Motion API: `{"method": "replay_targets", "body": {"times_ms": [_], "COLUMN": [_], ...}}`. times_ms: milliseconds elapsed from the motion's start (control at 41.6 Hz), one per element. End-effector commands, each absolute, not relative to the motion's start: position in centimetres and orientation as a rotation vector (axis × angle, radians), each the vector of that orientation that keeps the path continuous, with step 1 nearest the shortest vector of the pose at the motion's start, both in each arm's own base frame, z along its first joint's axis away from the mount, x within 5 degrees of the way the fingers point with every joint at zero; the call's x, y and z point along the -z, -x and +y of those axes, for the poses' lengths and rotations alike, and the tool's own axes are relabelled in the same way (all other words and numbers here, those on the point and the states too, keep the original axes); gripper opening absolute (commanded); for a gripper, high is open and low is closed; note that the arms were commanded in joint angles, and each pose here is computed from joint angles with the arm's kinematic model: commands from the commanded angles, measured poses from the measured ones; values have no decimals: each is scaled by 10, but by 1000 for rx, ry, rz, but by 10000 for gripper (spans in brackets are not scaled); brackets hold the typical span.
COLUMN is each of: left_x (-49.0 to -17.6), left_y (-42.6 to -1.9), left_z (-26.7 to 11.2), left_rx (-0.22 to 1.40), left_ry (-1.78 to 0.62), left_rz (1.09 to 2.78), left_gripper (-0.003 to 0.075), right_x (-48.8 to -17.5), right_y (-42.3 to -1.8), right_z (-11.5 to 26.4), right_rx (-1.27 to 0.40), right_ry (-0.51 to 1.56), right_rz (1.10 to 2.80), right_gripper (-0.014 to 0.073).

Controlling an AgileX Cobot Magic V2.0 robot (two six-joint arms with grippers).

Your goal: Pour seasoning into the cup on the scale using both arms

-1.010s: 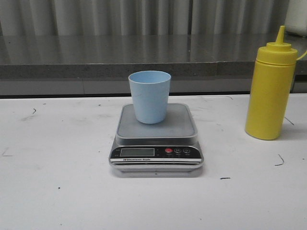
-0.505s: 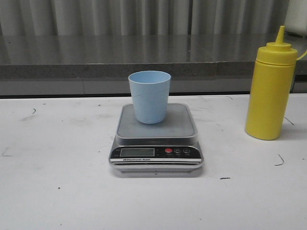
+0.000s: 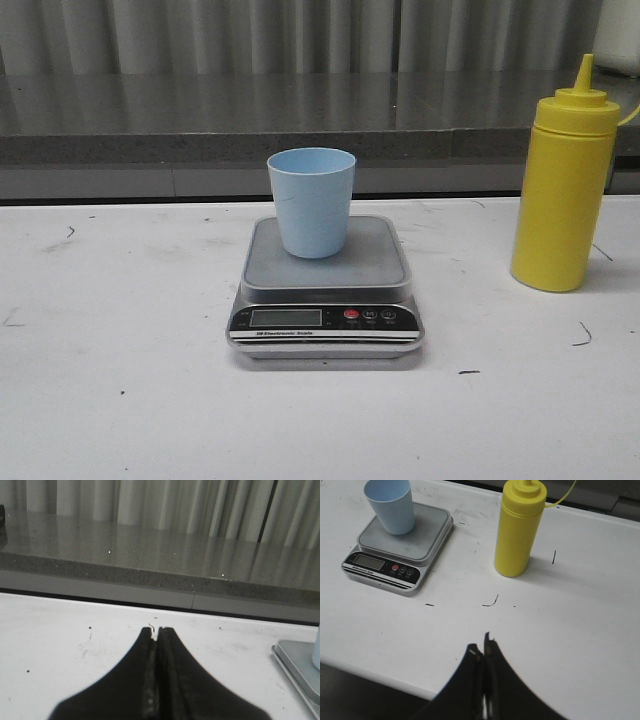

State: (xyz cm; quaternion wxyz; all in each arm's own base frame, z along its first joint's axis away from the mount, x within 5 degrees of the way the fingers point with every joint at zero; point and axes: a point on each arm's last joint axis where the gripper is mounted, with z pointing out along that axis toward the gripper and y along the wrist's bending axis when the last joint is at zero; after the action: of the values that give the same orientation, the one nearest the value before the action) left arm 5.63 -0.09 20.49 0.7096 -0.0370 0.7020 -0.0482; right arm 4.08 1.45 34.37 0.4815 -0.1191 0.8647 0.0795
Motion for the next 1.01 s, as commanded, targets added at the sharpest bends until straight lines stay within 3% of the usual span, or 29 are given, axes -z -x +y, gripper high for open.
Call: {"method": "replay_targets", "body": {"times_ms": [0, 986], "left_x": [-206, -206], "left_y": [-56, -56], "left_z": [0, 0], "left_rx": [118, 107], "left_ry": [93, 96], "left_rz": [1471, 1471], "left_gripper": [-20, -20], "right_x": [-355, -355], "right_y": [-44, -43], "right_z": [15, 15], "right_rx": [-190, -190], "right_ry": [284, 285], "right_rz": [2029, 2030], "right_gripper": [-120, -120]}}
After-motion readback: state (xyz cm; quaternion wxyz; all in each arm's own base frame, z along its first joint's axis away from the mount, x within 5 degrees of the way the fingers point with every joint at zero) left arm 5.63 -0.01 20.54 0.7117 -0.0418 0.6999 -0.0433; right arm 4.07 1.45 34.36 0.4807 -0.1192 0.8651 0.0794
